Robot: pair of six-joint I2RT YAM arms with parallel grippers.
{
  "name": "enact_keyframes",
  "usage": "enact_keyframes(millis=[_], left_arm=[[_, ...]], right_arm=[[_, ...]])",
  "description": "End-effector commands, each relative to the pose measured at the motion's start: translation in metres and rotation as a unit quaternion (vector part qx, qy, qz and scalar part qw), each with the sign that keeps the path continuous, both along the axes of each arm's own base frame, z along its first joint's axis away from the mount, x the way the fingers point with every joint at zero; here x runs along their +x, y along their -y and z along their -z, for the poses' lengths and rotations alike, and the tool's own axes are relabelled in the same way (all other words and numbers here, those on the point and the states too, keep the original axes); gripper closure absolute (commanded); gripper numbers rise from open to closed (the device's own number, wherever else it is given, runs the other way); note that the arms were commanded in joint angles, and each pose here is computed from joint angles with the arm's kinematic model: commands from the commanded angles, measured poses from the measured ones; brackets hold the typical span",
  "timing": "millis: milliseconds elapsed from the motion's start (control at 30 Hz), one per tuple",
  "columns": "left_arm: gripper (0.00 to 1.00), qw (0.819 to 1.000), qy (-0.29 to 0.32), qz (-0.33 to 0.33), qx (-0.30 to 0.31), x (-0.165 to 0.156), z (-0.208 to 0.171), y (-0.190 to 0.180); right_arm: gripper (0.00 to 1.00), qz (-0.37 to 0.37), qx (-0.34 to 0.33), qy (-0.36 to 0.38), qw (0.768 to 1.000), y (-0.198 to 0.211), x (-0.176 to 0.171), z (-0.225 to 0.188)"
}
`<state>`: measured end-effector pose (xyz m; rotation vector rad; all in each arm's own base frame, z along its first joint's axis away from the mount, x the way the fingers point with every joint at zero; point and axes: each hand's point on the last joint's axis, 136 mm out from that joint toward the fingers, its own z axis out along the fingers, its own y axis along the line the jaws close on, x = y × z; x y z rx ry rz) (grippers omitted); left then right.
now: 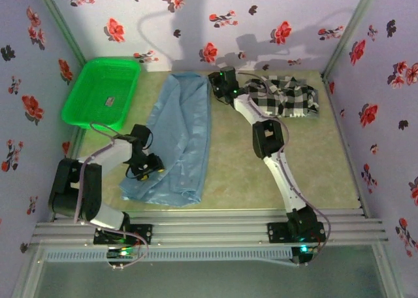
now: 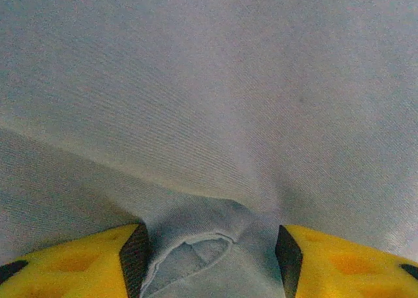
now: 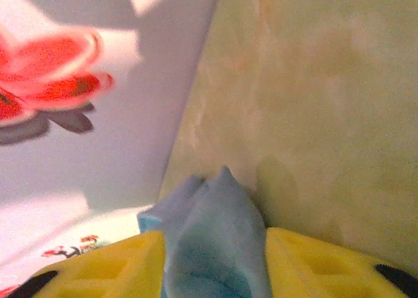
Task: Fold and stack the long sleeve shirts
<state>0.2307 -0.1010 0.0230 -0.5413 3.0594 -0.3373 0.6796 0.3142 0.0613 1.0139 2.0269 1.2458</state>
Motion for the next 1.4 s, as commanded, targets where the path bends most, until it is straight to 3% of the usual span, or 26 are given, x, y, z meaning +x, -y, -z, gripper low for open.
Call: enact_keyframes(millis=[0, 100, 233, 400, 600, 733, 933, 1167, 1367], left_arm=[[0.38, 0.998, 0.038, -0.002, -0.059, 0.009, -0.025, 0.026], [0.32, 0.991, 0.097, 0.008, -0.095, 0.023, -0.069, 0.04], [0.22, 0.979, 0.177, 0.008, -0.1, 0.043, -0.138, 0.034], [0.19, 0.972, 0.213, 0.065, -0.072, 0.089, -0.176, 0.038], [0.3, 0.969, 0.217, 0.113, -0.039, 0.167, -0.163, 0.053], [0.32, 0.969, 0.213, 0.124, -0.007, 0.214, -0.138, 0.057], [0.31, 0.969, 0.214, 0.12, 0.031, 0.269, -0.108, 0.059], [0.3, 0.969, 0.204, 0.133, 0.048, 0.308, -0.072, 0.066], [0.46, 0.964, 0.218, 0.131, 0.074, 0.337, -0.062, 0.06]], right_arm=[[0.45, -0.028, 0.012, 0.042, 0.999, 0.0, -0.007, -0.066], [0.36, -0.06, -0.024, 0.066, 0.996, 0.009, -0.035, -0.113], [0.29, -0.117, -0.066, 0.067, 0.989, 0.01, -0.1, -0.153], [0.3, -0.199, -0.162, -0.003, 0.967, -0.002, -0.199, -0.133], [0.41, -0.26, -0.218, -0.058, 0.939, -0.03, -0.307, -0.088], [0.48, -0.285, -0.21, -0.065, 0.933, -0.051, -0.35, -0.067], [0.49, -0.323, -0.229, -0.074, 0.915, -0.07, -0.387, -0.042], [0.53, -0.356, -0.253, -0.104, 0.894, -0.085, -0.416, -0.011], [0.53, -0.382, -0.27, -0.118, 0.876, -0.095, -0.431, 0.008]])
